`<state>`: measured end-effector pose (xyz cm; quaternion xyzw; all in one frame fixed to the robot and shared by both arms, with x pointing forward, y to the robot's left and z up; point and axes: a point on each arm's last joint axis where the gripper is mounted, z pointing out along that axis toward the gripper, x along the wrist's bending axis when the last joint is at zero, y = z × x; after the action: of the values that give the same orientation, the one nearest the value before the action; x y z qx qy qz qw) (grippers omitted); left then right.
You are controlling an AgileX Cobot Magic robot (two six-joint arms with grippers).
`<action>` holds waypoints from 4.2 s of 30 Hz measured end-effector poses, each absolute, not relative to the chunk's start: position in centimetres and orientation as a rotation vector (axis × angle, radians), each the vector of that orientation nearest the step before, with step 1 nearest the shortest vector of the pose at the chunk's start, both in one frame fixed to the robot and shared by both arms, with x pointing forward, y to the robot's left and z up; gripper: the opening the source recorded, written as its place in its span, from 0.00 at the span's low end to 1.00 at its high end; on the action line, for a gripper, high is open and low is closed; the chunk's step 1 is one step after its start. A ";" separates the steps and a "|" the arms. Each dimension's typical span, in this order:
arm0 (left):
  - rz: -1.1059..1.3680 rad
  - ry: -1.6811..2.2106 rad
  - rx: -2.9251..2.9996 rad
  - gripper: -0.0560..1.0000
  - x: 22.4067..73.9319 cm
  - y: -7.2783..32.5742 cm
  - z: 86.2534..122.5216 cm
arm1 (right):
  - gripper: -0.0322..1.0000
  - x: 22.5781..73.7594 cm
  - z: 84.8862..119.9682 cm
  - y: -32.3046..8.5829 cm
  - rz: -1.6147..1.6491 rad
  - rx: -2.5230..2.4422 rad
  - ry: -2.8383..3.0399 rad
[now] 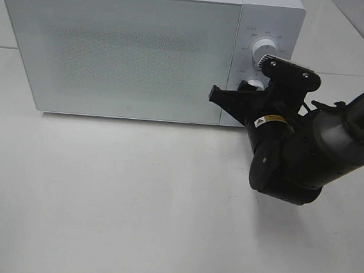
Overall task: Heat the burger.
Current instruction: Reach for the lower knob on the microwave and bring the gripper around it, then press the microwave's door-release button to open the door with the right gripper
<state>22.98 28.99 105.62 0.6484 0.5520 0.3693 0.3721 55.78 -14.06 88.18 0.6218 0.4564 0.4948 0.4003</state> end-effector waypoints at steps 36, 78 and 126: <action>0.947 1.415 1.662 0.97 23.0 29.0 105.6 | 0.47 55.7 88.0 -14.1 1.864 2.263 0.260; 0.947 1.415 1.662 0.97 23.0 29.0 105.6 | 0.61 55.4 88.1 -14.4 1.911 2.352 0.049; 0.948 1.415 1.662 0.97 23.0 29.0 105.6 | 0.76 48.1 100.4 -16.4 0.756 1.630 2.349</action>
<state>22.98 29.00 105.62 0.6484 0.5520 0.3697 0.3717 48.11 -16.44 100.45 0.5488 0.7909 0.2546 0.0922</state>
